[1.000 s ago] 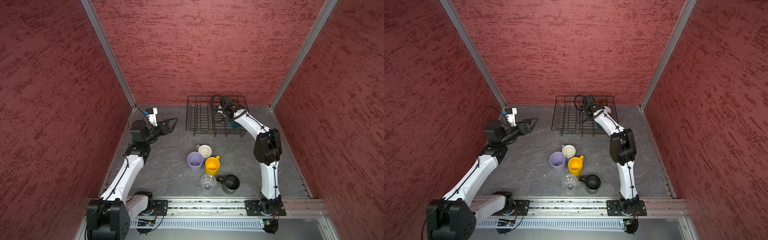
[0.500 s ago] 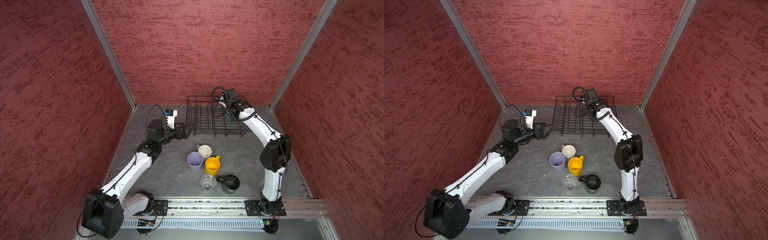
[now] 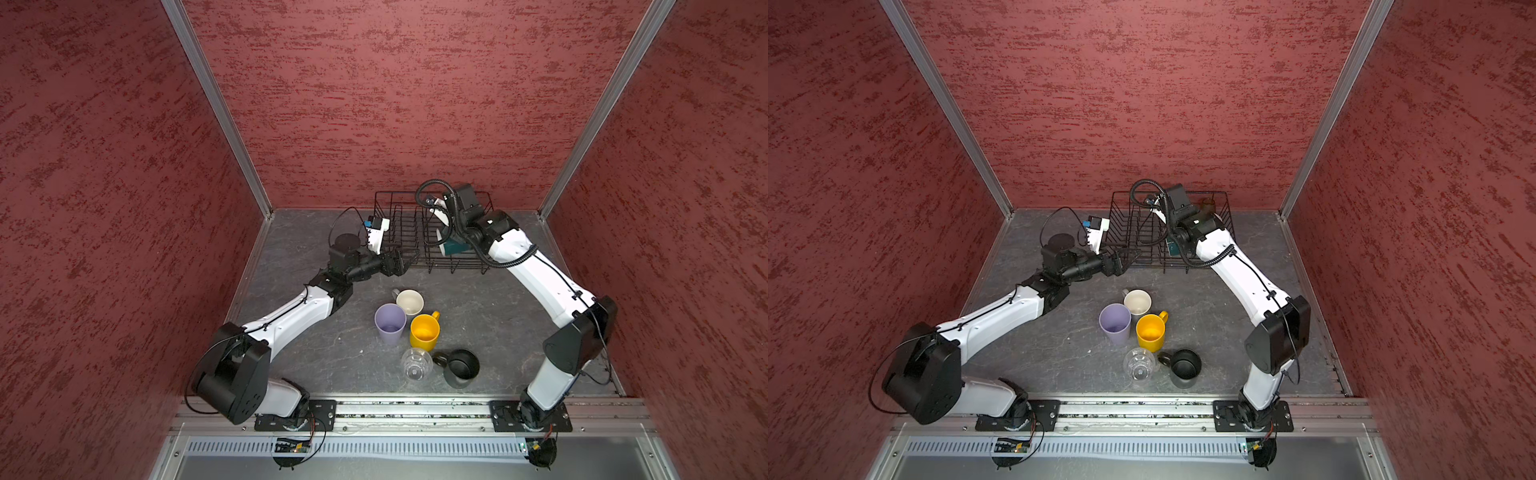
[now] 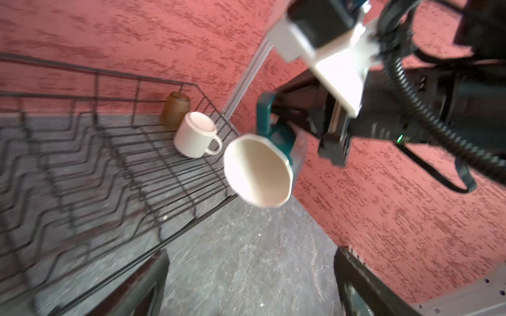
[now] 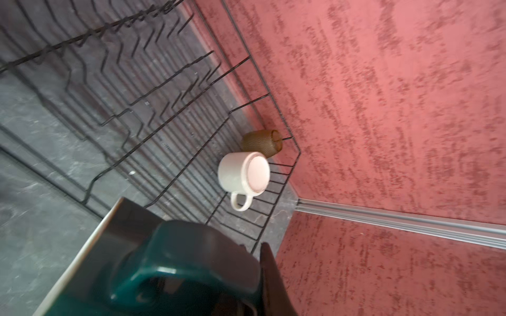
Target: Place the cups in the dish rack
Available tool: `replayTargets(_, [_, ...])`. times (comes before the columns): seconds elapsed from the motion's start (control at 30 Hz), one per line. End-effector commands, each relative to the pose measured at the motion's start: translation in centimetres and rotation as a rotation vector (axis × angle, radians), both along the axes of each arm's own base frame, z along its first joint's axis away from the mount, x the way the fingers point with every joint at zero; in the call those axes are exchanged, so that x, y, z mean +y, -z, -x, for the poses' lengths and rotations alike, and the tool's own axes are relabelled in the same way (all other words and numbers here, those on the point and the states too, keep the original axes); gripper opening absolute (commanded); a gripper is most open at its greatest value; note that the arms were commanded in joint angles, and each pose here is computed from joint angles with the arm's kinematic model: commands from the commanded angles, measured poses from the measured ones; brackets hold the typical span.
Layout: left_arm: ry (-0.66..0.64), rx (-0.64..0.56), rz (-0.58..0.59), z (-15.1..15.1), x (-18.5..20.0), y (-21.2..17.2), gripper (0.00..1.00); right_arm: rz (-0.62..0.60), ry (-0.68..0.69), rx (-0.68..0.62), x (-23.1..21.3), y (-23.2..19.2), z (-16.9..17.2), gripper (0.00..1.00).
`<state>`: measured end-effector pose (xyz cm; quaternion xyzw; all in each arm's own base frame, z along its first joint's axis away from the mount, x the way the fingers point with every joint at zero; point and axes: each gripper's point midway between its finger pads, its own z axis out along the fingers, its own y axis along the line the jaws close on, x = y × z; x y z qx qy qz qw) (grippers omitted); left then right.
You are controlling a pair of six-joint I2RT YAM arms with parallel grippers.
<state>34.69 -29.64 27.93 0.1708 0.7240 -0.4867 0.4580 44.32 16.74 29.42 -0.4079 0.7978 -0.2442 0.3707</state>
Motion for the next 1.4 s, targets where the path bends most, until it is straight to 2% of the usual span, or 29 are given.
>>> replayTargets(0.0, [0.065, -0.056, 0.058, 0.5, -1.7, -2.4, 0.93, -0.066, 0.012, -0.044, 0.1, -2.1, 1.1, 0.0])
replayTargets(0.27, [0.166, -0.002, 0.095, 1.7, -4.5, -1.9, 0.87, -0.106, -0.012, -0.021, 1.4, -1.5, 1.9, 0.0])
replayTargets(0.6, [0.206, 0.144, 0.069, 2.9, -5.1, 0.3, 0.8, -0.112, -0.022, -0.031, 2.1, -1.9, 1.8, 0.0])
replayTargets(1.03, [0.2, 0.189, 0.062, 2.4, -6.7, 1.2, 0.76, -0.164, -0.026, -0.026, 3.4, -2.3, 2.3, 0.0])
replayTargets(1.37, [0.181, 0.224, 0.067, 1.4, -7.3, 1.9, 0.63, -0.219, -0.034, -0.008, 4.4, -2.5, 3.0, 0.0])
